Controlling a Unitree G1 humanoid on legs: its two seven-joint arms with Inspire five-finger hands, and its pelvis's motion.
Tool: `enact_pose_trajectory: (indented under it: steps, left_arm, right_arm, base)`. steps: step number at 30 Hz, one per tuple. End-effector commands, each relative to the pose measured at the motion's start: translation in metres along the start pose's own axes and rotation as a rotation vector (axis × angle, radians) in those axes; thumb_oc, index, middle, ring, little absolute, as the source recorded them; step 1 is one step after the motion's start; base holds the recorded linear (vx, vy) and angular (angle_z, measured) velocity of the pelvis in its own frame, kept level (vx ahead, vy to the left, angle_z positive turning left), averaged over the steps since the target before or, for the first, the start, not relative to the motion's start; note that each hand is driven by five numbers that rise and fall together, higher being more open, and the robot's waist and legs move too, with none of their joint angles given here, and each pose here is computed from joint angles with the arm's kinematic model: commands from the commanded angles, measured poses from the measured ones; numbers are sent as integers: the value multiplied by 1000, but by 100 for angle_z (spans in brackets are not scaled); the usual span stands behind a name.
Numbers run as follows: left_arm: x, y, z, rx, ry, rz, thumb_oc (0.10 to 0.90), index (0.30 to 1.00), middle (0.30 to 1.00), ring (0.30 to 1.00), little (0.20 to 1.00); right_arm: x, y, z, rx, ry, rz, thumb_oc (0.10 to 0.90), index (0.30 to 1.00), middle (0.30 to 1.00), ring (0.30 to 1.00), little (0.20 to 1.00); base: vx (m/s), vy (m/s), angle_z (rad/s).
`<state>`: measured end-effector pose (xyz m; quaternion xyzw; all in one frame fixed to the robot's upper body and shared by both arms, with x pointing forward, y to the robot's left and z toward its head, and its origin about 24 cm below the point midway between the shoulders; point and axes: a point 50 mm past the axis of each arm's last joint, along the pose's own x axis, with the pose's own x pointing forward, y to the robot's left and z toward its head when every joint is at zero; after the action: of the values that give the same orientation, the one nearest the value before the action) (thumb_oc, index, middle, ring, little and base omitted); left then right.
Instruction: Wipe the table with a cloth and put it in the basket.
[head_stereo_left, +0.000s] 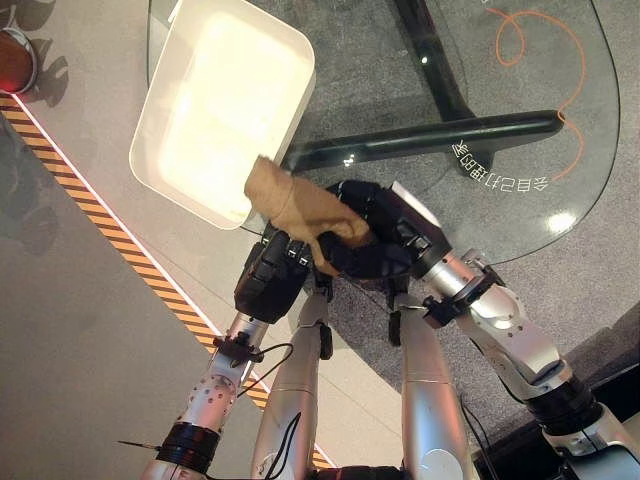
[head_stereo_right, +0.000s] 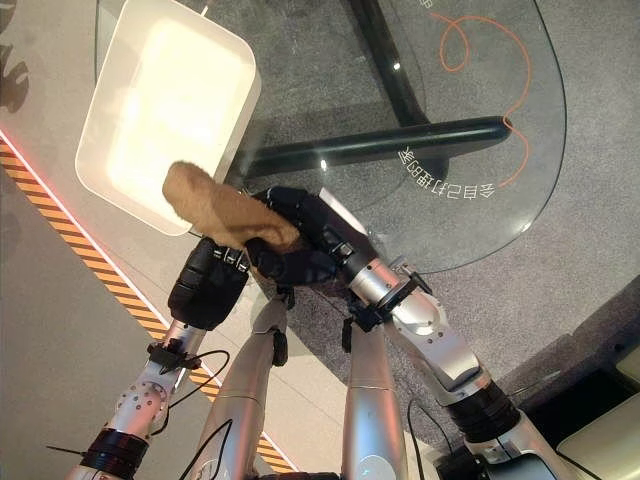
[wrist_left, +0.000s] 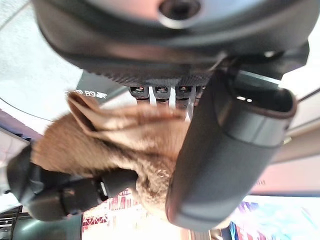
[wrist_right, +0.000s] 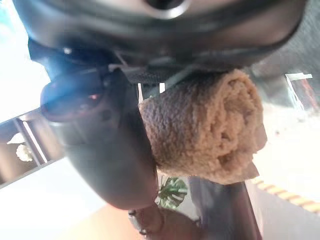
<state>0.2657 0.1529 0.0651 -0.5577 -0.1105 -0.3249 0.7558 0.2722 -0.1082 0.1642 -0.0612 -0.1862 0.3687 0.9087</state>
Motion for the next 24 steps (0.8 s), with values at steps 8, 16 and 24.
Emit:
enact_pose_trajectory:
  steps: [8,16,24]
  left_arm:
    - [33,-41,2,71,23,-230,800,900,900,900,900]
    - [40,-49,-15,28,70,-269,800,900,900,900,900]
    - [42,-58,-24,39,119,-351,800,900,900,900,900]
  right_arm:
    - [25,38,15,-81,-24,160,100,300,300,300,200]
    - [29,35,-14,-117,124,0,100,300,300,300,200]
    - [29,36,-22,55,149,-113,100,300,300,300,200]
  base:
    - [0,0,0]
    - [0,0,0]
    - [4,10,1]
